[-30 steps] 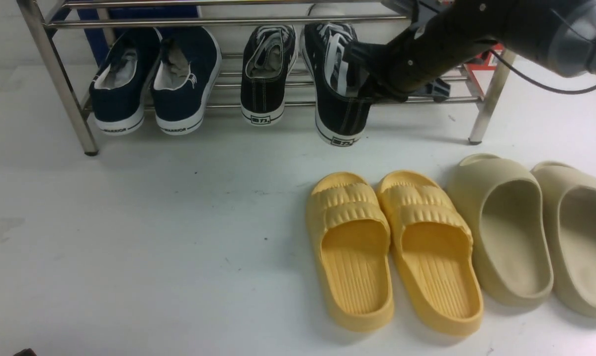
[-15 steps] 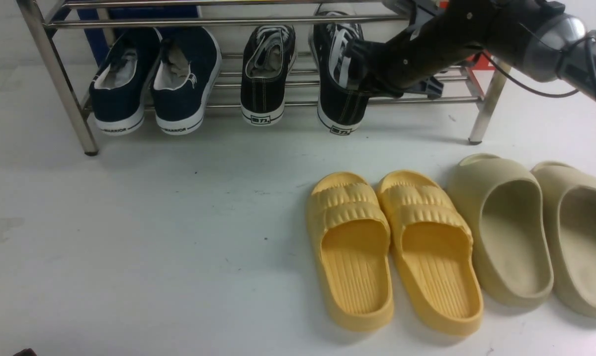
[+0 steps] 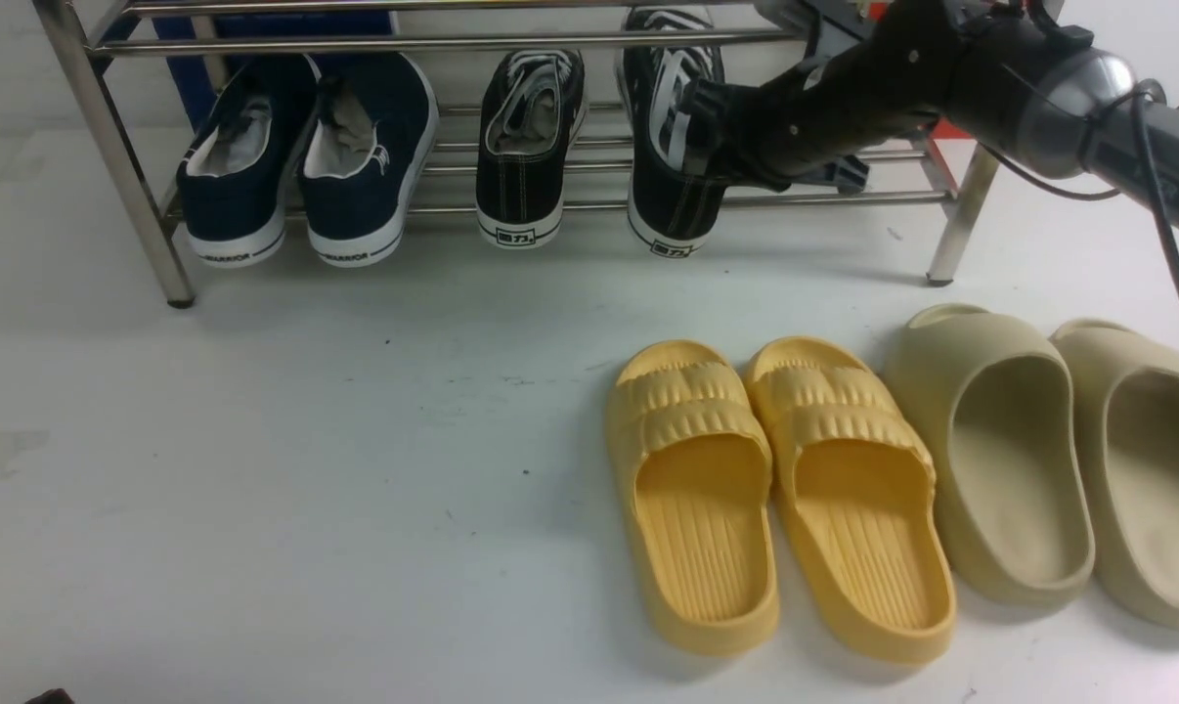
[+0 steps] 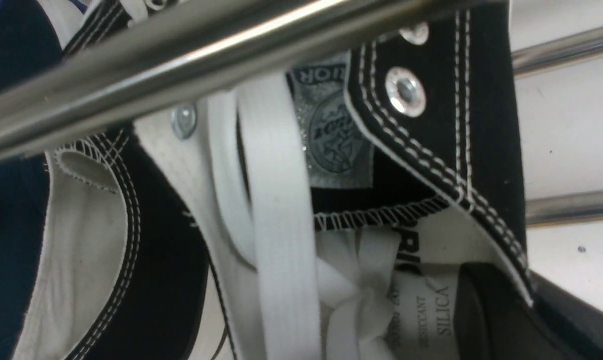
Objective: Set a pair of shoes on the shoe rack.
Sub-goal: Use the right arm to put a shoe into the shoe rack
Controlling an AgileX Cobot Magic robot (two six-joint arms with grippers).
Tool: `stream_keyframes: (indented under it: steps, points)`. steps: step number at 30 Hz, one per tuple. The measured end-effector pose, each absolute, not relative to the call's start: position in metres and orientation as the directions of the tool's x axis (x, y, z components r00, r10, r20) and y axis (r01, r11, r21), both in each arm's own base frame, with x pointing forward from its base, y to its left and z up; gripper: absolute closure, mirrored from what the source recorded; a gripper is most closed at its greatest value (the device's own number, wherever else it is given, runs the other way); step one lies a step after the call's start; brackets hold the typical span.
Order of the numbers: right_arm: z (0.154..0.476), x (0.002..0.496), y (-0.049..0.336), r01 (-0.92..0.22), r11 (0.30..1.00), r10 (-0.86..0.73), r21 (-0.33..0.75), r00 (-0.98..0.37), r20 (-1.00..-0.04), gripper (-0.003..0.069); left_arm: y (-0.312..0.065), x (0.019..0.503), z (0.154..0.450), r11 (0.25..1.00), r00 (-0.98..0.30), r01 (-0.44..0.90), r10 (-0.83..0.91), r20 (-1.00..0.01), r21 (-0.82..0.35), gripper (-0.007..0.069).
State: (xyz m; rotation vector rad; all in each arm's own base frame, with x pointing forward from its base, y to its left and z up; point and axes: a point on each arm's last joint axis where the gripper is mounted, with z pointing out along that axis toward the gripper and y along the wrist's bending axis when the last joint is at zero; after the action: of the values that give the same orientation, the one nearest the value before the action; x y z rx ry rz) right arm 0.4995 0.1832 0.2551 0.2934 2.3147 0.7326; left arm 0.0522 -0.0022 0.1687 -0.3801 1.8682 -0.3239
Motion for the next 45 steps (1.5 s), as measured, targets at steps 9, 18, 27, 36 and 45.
stream_keyframes:
  steps: [9,18,27,36,45]
  points:
    - [0.258,0.5,0.188,-0.006,0.81,0.399,0.586,-0.727,-0.559,0.0554,-0.002,0.052,0.169,0.91,-0.303,-0.101,-0.414,-0.859,-0.403,0.0553]
    - [0.279,0.495,0.188,-0.038,0.801,0.405,0.597,-0.7,-0.588,0.0335,-0.002,0.052,0.169,0.91,-0.303,-0.101,-0.414,-0.859,-0.403,0.0547]
    - [0.338,0.44,0.183,-0.194,0.897,0.086,0.397,-0.805,-0.587,0.0309,-0.002,0.052,0.169,0.91,-0.303,-0.101,-0.414,-0.859,-0.403,0.0538]
    - [0.323,0.411,0.198,-0.428,0.89,-0.318,0.158,-0.83,-0.459,0.0628,-0.002,0.052,0.169,0.91,-0.303,-0.101,-0.414,-0.859,-0.403,0.0531]
    - [0.258,0.449,0.218,-0.448,0.886,-0.328,0.123,-0.79,-0.518,0.0661,-0.002,0.052,0.169,0.91,-0.303,-0.101,-0.414,-0.859,-0.403,0.0524]
